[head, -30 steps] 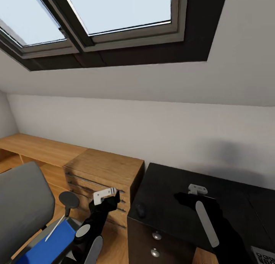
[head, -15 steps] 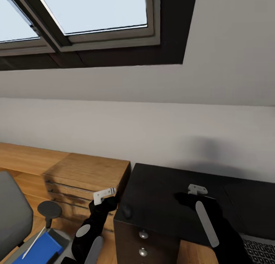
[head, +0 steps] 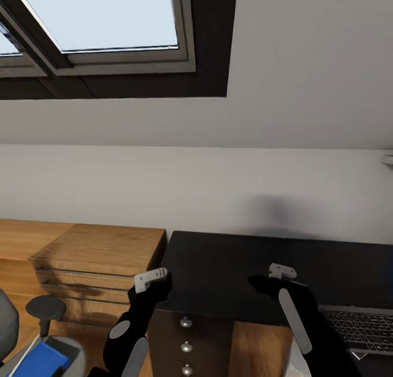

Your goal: In the bedroom, organize the workspace by keeping the computer under the desk, ensuring the monitor is on the desk, placing the keyboard on the desk next to the monitor, placing the mouse on the desk next to the keyboard, moving the folder from the swivel chair onto the desk next to the mouse, stacking the notebook on top of the folder with the pen on top of the notebook, and positioning the swivel chair next to the desk.

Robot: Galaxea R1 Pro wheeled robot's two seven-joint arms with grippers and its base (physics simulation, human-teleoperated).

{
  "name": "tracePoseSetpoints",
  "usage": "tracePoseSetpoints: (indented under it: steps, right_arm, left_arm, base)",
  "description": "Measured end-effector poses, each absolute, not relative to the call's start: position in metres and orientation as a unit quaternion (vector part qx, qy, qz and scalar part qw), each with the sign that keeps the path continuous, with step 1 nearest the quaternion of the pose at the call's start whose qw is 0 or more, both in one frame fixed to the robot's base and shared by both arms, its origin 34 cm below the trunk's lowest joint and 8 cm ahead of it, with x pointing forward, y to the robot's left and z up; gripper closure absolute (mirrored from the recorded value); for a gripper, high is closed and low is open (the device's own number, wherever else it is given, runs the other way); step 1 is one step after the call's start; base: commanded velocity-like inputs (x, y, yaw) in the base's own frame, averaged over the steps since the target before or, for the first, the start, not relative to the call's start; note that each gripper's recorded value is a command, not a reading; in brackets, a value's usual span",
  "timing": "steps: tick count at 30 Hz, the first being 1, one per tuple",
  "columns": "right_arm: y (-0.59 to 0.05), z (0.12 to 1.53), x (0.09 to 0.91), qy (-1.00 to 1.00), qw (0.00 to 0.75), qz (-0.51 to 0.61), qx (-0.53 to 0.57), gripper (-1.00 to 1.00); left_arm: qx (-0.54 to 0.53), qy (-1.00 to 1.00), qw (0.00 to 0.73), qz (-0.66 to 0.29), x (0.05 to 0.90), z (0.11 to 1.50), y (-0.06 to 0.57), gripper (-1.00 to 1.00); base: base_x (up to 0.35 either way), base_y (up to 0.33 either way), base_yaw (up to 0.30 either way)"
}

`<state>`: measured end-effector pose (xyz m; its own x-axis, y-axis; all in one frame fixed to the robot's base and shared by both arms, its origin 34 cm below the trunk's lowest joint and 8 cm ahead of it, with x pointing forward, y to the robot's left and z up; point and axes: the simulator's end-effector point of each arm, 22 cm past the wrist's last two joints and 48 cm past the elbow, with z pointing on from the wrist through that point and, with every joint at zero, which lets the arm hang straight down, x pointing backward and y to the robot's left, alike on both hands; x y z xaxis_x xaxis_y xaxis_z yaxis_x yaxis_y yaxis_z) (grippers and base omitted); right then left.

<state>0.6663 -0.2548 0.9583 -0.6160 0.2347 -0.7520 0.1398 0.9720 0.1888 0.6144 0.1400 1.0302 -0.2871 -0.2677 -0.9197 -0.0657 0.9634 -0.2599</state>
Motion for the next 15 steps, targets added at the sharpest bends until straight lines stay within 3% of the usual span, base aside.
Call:
tracePoseSetpoints:
  steps: [10, 15]
  right_arm:
    - [-0.2543, 0.9593, 0.6664, 0.896, 0.428, 0.055, 0.103, -1.0]
    - [-0.2532, 0.961, 0.6661, 0.896, 0.429, 0.055, 0.102, -1.0]
  left_arm:
    - [-0.104, 0.795, 0.591, -0.086, 0.6141, 1.0334, 0.14, -1.0]
    - [-0.104, 0.794, 0.592, -0.086, 0.6136, 1.0352, 0.1402, -1.0]
  base:
    - [-0.214, 0.221, -0.271]
    - [-0.055, 0.052, -0.269]
